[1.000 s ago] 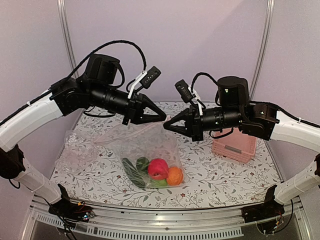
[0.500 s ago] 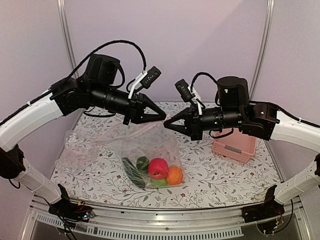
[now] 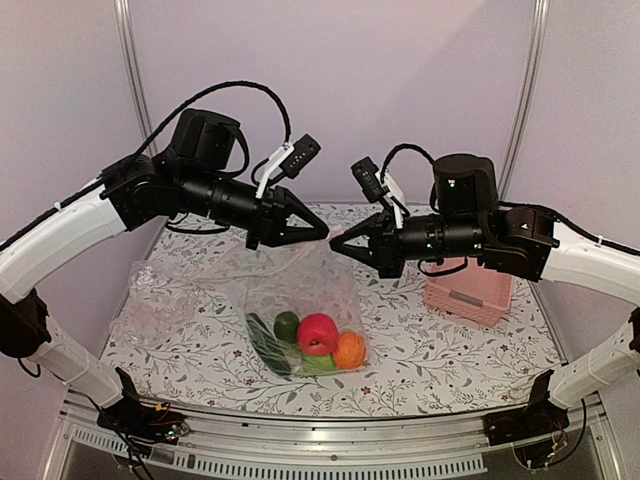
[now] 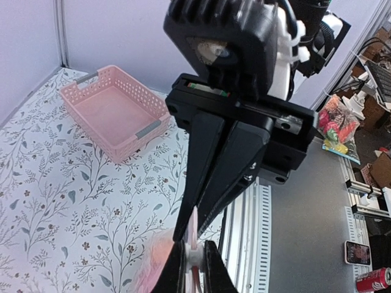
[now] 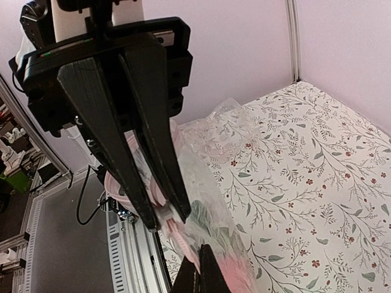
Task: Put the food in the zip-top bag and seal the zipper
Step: Zip the zipper of the food storage bag.
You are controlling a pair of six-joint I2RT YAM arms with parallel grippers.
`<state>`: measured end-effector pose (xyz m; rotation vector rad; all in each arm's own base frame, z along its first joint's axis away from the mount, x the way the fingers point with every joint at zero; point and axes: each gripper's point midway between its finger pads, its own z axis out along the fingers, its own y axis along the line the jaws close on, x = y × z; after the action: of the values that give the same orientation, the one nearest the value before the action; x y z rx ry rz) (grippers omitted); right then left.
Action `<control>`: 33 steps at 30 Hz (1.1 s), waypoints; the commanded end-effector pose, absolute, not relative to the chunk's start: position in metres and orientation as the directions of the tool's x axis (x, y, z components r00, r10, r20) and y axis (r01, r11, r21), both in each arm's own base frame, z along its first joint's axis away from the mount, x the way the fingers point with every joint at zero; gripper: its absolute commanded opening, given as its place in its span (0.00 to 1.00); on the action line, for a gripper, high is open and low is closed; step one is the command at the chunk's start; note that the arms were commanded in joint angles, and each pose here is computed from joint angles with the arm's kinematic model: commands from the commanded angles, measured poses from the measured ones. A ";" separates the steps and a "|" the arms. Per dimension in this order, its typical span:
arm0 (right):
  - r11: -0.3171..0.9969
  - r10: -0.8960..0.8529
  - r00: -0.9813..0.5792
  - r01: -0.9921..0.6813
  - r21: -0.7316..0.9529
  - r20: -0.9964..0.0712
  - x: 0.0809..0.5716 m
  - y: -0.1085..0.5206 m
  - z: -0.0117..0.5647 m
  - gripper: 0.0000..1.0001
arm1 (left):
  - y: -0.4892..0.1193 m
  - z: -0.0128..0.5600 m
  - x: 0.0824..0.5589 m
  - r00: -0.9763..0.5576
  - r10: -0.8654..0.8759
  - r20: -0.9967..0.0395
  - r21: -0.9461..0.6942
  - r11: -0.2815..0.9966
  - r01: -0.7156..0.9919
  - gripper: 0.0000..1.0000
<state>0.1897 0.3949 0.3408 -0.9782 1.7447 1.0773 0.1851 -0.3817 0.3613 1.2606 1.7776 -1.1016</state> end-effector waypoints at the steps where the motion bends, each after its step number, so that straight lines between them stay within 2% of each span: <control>1: 0.418 -0.147 -0.347 -0.870 0.259 -0.926 0.206 0.384 0.348 0.00 | -0.370 0.349 0.188 -0.318 0.419 -0.851 -0.253 0.204 0.946 0.00; 33: 0.640 -0.050 -0.479 -0.689 0.340 -0.876 0.261 0.343 0.335 0.00 | -0.345 0.339 0.201 -0.325 0.467 -0.822 -0.208 0.285 0.936 0.00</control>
<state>0.2389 0.3650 0.3257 -0.7116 1.9172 0.9534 0.2076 -0.3598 0.3379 1.2406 1.8866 -0.9497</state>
